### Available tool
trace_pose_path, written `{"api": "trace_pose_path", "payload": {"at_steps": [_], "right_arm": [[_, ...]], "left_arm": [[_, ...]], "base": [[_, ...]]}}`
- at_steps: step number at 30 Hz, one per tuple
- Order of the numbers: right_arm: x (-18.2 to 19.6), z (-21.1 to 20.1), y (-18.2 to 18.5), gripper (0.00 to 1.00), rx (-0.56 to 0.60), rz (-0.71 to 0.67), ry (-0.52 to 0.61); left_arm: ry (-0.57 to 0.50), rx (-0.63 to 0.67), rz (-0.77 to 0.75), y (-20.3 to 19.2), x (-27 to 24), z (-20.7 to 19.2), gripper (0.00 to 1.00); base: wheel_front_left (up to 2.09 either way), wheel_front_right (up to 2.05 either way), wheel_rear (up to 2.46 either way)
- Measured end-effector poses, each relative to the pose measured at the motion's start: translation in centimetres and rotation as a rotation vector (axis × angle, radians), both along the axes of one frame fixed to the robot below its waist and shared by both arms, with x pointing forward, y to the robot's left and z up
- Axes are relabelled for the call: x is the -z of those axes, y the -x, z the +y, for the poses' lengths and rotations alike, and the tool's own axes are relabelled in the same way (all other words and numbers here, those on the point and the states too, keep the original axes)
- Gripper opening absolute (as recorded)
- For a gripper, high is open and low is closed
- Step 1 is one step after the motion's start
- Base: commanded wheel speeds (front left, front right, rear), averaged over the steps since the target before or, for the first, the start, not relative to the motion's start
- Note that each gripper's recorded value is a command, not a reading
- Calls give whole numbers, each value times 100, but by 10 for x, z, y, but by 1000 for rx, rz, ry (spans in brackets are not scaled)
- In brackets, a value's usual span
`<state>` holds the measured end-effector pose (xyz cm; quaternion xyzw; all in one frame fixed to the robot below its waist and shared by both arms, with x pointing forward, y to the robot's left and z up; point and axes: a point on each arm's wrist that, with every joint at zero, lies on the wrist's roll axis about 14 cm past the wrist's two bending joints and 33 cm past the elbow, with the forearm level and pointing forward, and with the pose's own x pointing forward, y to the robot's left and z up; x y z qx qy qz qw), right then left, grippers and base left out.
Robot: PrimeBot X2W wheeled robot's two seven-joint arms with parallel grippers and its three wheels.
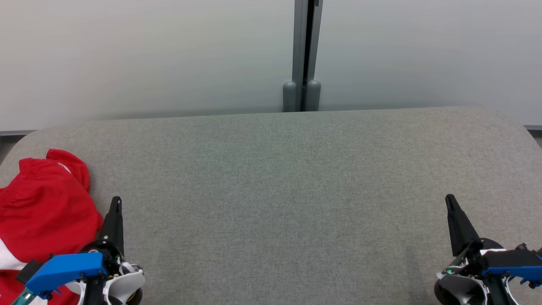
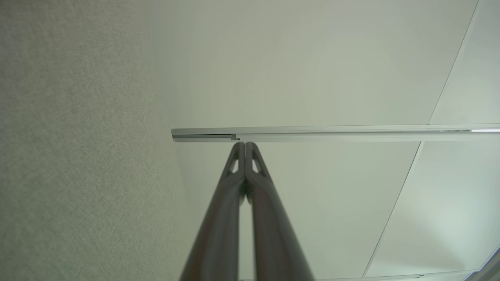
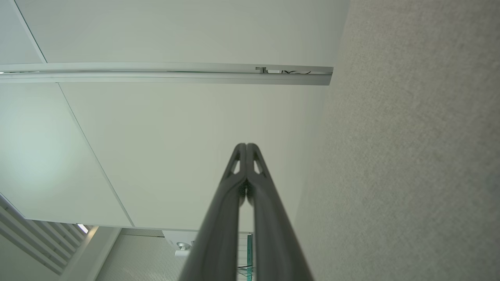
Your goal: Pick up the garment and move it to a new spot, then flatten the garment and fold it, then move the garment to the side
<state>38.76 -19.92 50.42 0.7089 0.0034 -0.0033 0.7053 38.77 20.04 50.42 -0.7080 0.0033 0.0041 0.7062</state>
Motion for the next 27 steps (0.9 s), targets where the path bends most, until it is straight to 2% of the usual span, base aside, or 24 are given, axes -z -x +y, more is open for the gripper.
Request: {"api": "trace_pose_path", "payload": {"at_steps": [27], "right_arm": [[0,0,0,0,0,0,0]], "left_arm": [[0,0,0,0,0,0,0]], "base": [[0,0,0]]}}
